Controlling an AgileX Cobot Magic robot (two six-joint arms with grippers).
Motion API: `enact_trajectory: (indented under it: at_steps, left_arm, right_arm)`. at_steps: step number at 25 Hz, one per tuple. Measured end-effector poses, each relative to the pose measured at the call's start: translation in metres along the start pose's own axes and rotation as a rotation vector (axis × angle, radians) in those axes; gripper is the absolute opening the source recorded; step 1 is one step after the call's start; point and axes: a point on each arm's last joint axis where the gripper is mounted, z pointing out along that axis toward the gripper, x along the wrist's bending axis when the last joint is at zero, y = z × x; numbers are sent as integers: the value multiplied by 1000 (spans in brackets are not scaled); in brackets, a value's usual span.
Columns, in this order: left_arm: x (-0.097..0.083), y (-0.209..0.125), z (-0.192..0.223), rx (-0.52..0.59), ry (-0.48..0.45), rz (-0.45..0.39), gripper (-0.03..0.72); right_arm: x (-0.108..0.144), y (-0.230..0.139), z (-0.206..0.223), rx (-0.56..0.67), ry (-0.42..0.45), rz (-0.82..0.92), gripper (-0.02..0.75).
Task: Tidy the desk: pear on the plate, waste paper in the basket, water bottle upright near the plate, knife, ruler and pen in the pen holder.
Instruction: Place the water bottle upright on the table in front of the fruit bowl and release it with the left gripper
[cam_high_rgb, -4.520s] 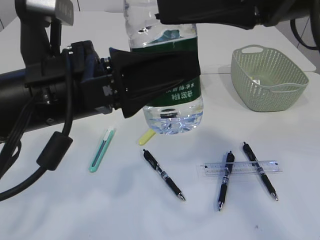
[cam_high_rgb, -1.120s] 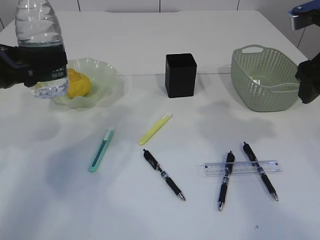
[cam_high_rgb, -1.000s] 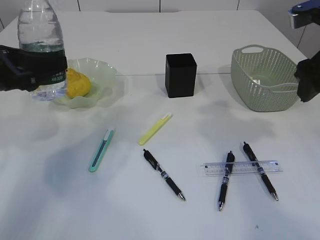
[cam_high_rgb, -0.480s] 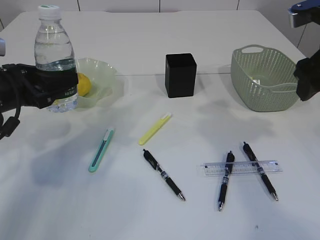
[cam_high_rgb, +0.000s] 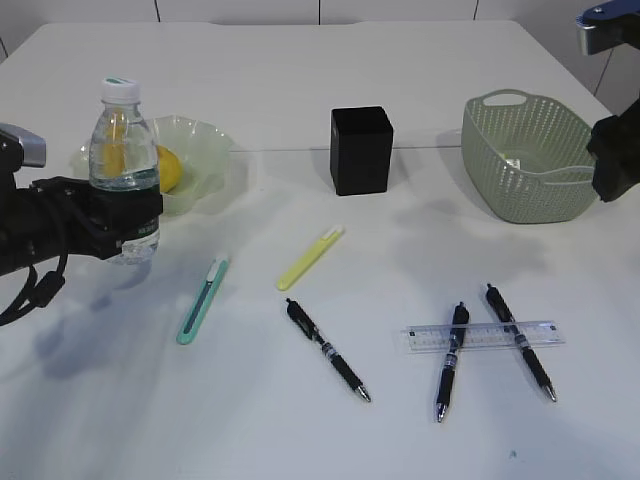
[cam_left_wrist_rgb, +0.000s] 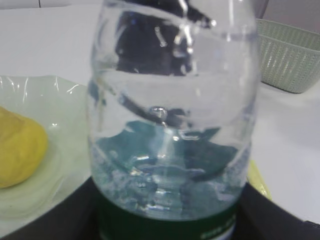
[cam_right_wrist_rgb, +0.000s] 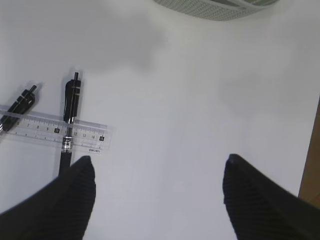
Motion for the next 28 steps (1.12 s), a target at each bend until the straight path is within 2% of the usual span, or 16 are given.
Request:
enact_trajectory:
  at_steps: [14,28]
  left_arm:
    - [7,-46,8,106,7,-52,384]
    - [15,-63,19,19,2,-43,384]
  right_arm:
    - [0,0,0,0,0,0,587]
    - [0,0,1,0,0,0,587]
